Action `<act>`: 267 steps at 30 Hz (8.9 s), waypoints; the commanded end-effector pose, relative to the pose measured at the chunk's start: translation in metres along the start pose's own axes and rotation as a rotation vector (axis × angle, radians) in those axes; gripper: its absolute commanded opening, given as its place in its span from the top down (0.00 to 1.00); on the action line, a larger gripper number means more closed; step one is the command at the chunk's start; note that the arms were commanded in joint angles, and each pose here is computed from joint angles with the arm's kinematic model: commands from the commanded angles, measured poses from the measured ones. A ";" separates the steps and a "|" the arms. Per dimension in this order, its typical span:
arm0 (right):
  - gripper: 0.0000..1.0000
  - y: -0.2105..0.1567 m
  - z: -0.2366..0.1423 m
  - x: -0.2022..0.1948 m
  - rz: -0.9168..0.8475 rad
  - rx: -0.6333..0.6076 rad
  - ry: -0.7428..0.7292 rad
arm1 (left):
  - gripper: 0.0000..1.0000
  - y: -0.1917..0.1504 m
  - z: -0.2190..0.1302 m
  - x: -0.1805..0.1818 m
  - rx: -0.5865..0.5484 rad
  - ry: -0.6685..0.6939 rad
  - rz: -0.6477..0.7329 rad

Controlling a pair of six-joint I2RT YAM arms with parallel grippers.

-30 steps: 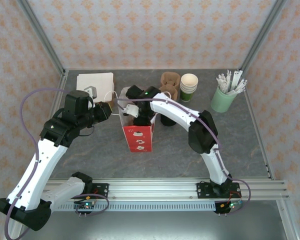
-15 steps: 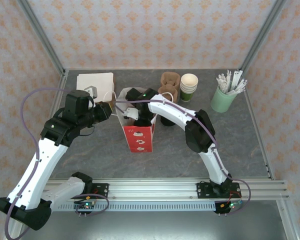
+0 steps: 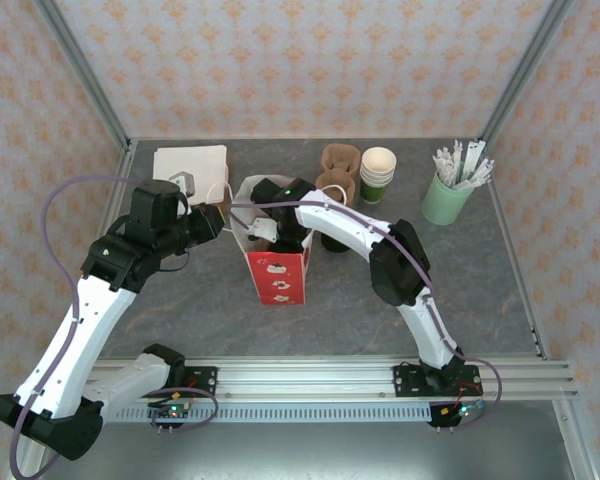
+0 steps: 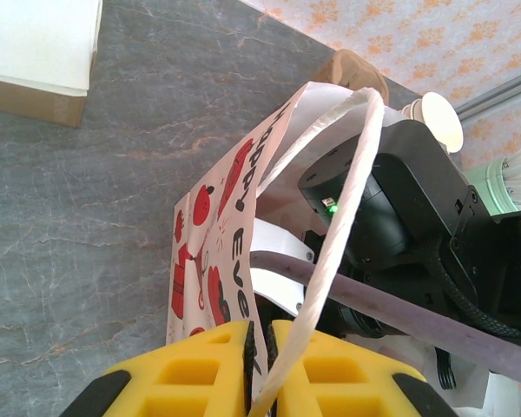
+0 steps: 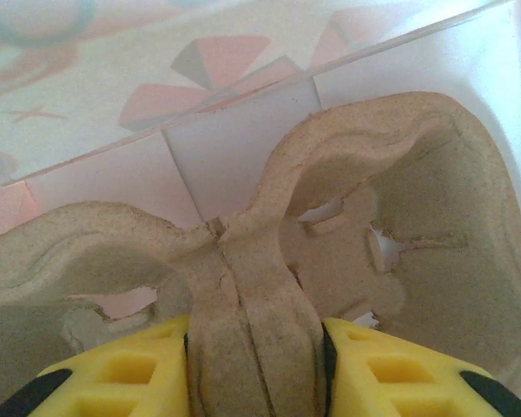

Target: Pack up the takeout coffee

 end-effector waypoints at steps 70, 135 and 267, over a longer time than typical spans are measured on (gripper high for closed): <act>0.20 0.037 -0.145 0.001 0.097 -0.405 0.001 | 0.84 0.004 -0.003 -0.014 -0.004 -0.069 -0.016; 0.17 -0.213 -0.308 -0.015 1.148 -1.074 -0.270 | 0.00 0.089 -0.042 -0.073 0.026 -0.073 0.322; 0.01 -0.242 -0.085 -0.122 1.460 -0.086 -0.258 | 0.00 0.048 -0.020 -0.001 0.038 0.151 0.239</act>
Point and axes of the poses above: each hand's point on the last joint's axis, 136 mm out from that joint toward the fingers, its own z axis out along the fingers, its own x axis along the line the jaws close on, y = z × x, the point moved 3 cm from there along -z, back along the fingers, and after that the axes turned 11 degrees about z, right-handed, at the moved point
